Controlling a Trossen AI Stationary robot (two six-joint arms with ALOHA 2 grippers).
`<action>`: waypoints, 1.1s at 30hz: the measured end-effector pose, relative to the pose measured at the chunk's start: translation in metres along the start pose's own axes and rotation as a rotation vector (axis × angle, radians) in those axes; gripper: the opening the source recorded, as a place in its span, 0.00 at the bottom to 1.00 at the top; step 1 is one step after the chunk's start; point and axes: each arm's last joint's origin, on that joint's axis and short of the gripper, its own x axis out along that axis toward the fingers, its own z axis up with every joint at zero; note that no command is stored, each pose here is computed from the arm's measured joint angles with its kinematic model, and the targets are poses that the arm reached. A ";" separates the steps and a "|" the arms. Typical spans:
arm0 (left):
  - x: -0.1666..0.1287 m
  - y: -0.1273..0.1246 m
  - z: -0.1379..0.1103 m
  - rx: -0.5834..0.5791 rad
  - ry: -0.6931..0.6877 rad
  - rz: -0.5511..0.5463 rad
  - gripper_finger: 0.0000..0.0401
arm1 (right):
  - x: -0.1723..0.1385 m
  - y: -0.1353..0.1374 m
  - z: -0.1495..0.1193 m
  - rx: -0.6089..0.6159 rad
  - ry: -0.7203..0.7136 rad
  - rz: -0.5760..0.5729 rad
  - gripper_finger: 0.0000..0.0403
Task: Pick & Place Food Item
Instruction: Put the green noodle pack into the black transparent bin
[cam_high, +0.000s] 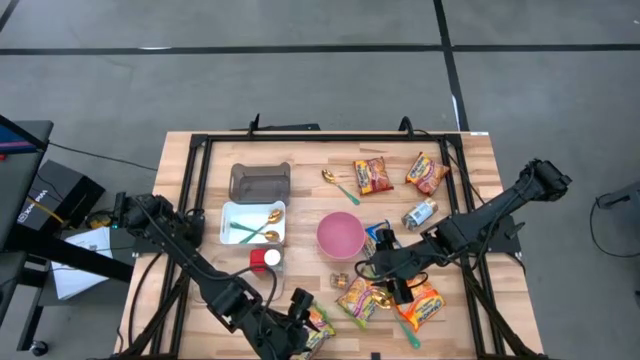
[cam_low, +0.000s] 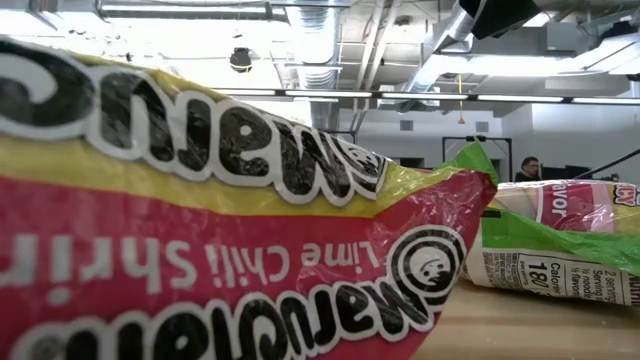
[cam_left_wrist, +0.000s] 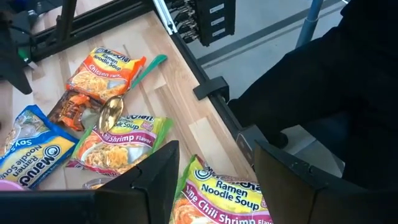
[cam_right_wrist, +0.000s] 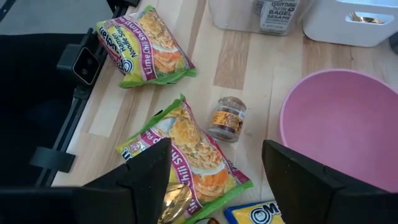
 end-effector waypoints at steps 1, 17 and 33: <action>0.000 0.000 0.000 0.000 0.000 0.000 0.49 | 0.000 0.000 0.000 0.000 0.000 0.000 0.60; 0.039 -0.007 -0.027 -0.053 0.157 0.027 0.47 | 0.000 0.000 0.000 -0.001 0.001 0.000 0.60; 0.075 -0.014 -0.057 -0.101 0.318 -0.048 0.41 | 0.000 0.000 0.000 0.000 0.000 -0.001 0.60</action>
